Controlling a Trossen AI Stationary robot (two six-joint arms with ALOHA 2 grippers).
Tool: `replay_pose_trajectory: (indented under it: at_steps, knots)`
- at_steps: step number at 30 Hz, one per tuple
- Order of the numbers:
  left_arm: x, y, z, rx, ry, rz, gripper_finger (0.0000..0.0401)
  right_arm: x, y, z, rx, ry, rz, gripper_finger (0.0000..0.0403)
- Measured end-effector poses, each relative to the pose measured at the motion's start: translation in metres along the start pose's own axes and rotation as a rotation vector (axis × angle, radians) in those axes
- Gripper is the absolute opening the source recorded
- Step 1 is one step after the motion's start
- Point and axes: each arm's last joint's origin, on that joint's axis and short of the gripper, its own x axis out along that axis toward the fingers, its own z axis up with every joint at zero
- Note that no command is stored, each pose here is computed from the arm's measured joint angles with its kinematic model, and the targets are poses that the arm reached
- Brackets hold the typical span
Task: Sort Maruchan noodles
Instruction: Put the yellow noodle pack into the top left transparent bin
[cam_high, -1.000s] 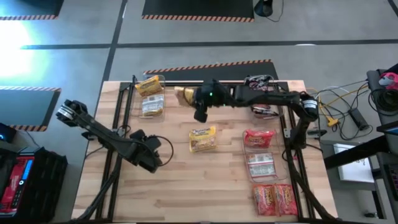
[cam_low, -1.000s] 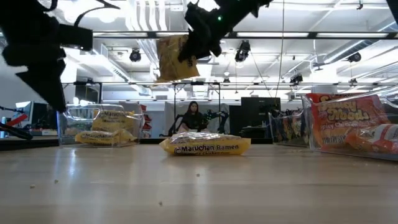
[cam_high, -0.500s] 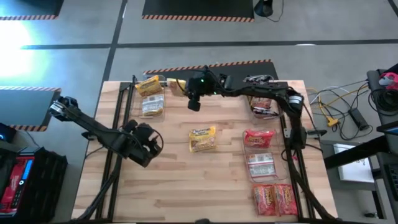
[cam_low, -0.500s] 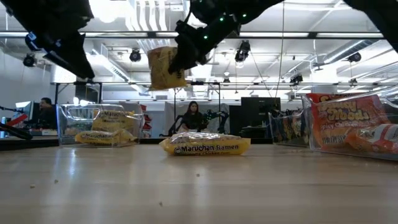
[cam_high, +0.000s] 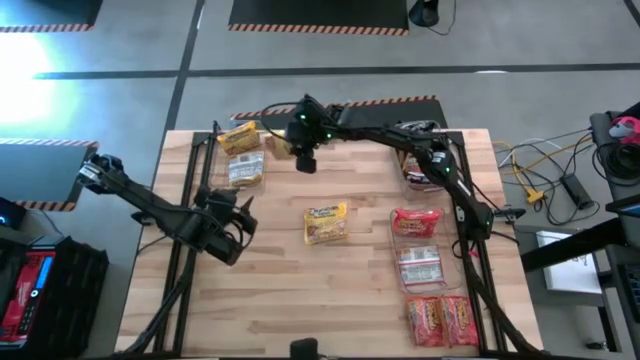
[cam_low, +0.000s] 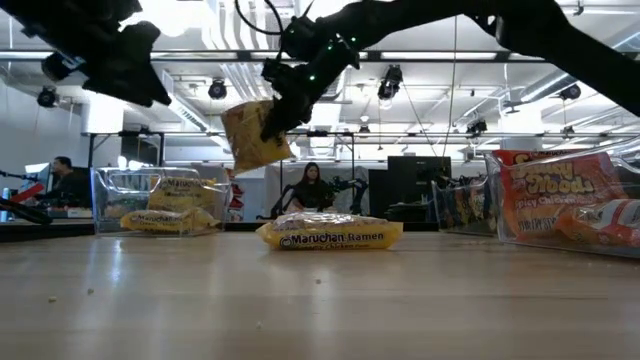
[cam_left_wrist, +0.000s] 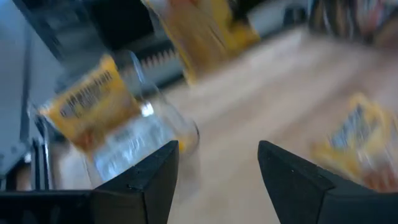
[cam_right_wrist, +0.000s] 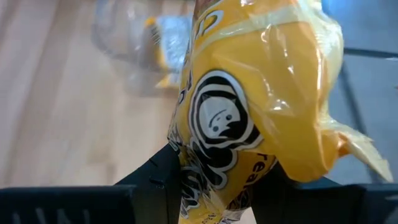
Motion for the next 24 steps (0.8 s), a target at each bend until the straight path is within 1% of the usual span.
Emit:
replay_pose_trajectory:
  at_steps: [3,6,9,12,15,17,18,19,21,23,24]
  knots:
    - [0.005,0.003,-0.007,-0.050,-0.109,0.011,0.0204,-0.008,0.003,-0.003,-0.022,0.064,0.080,0.0125]
    - [0.010,0.004,-0.017,-0.098,-0.126,-0.011,0.0204,-0.019,0.009,-0.009,-0.069,0.163,0.137,0.0123]
    - [0.014,-0.003,-0.024,-0.151,-0.129,-0.084,0.0204,-0.030,0.016,-0.013,-0.106,0.234,0.185,0.0125]
    - [0.021,-0.017,-0.025,-0.140,-0.117,-0.218,0.0204,-0.040,0.023,-0.014,-0.111,0.284,0.219,0.0128]
    - [0.030,-0.031,-0.018,-0.125,-0.153,-0.454,0.0204,-0.043,0.030,-0.018,-0.098,0.346,0.257,0.0128]
    - [0.038,-0.035,-0.015,-0.136,-0.220,-0.615,0.0204,-0.045,0.035,-0.021,-0.083,0.395,0.282,0.0125]
    - [0.042,-0.034,-0.015,-0.142,-0.253,-0.667,0.0204,-0.047,0.038,-0.022,-0.074,0.425,0.298,0.0124]
    - [0.045,-0.032,-0.017,-0.151,-0.282,-0.690,0.0204,-0.049,0.041,-0.024,-0.069,0.455,0.314,0.0123]
    - [0.053,-0.027,-0.022,-0.190,-0.332,-0.673,0.0204,-0.052,0.047,-0.027,-0.059,0.506,0.342,0.0122]
    - [0.061,-0.021,-0.032,-0.249,-0.364,-0.593,0.0204,-0.053,0.051,-0.026,-0.064,0.520,0.354,0.0123]
    - [0.063,-0.021,-0.034,-0.308,-0.381,-0.554,0.0204,-0.053,0.054,-0.025,-0.070,0.519,0.357,0.0124]
